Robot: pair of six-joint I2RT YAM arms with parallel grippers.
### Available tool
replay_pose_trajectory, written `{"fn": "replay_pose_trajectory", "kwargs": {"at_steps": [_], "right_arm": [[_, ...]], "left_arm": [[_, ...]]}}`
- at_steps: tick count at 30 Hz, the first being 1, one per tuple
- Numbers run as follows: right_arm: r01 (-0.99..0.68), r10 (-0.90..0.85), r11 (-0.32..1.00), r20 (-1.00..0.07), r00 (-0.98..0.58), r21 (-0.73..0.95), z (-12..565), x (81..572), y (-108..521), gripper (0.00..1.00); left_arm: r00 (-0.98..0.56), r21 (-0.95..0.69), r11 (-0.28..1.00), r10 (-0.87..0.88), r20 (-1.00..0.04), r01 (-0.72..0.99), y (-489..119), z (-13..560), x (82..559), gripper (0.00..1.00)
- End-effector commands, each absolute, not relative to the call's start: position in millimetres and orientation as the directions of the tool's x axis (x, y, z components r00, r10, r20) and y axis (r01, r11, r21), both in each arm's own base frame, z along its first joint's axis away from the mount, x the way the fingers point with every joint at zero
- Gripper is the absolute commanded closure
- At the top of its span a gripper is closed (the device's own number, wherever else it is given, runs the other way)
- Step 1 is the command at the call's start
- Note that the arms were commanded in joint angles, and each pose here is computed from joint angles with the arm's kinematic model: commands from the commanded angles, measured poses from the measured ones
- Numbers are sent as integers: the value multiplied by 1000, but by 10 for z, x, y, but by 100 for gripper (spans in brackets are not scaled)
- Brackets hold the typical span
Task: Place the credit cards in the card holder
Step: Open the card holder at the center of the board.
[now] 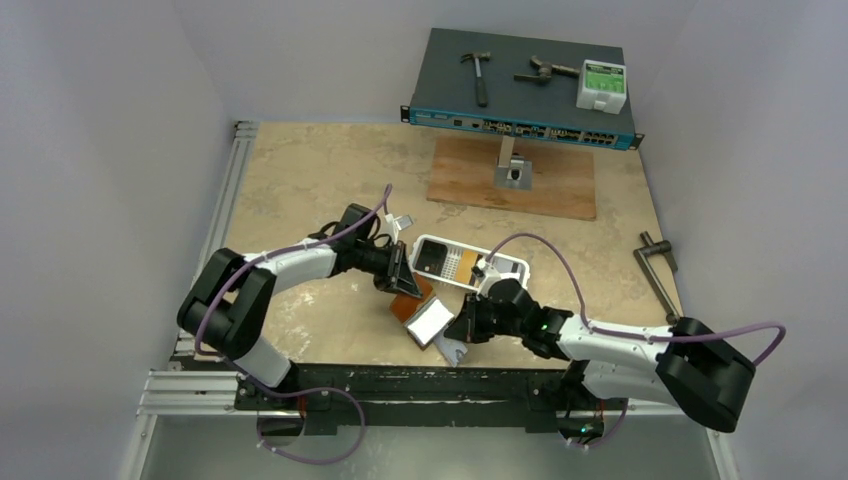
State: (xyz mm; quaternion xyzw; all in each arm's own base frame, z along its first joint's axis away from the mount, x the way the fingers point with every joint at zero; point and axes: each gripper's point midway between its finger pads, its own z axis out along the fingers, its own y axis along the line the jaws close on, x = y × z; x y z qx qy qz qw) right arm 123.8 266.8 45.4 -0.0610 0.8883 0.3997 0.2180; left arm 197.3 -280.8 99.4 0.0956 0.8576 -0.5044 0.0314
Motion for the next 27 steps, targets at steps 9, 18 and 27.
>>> {"fn": "replay_pose_trajectory", "kwargs": {"at_steps": [9, 18, 27], "right_arm": [[-327, 90, 597, -466, -880, 733, 660, 1344, 2901, 100], [-307, 131, 607, -474, -871, 733, 690, 1413, 2887, 100], [-317, 180, 554, -482, -857, 770, 846, 1511, 3029, 100]], "left_arm": [[-948, -767, 560, 227, -222, 314, -2763, 592, 2048, 81], [-945, -750, 577, 234, -229, 324, -2708, 561, 2007, 81], [-944, -755, 568, 232, -235, 328, -2717, 608, 2002, 80]]}}
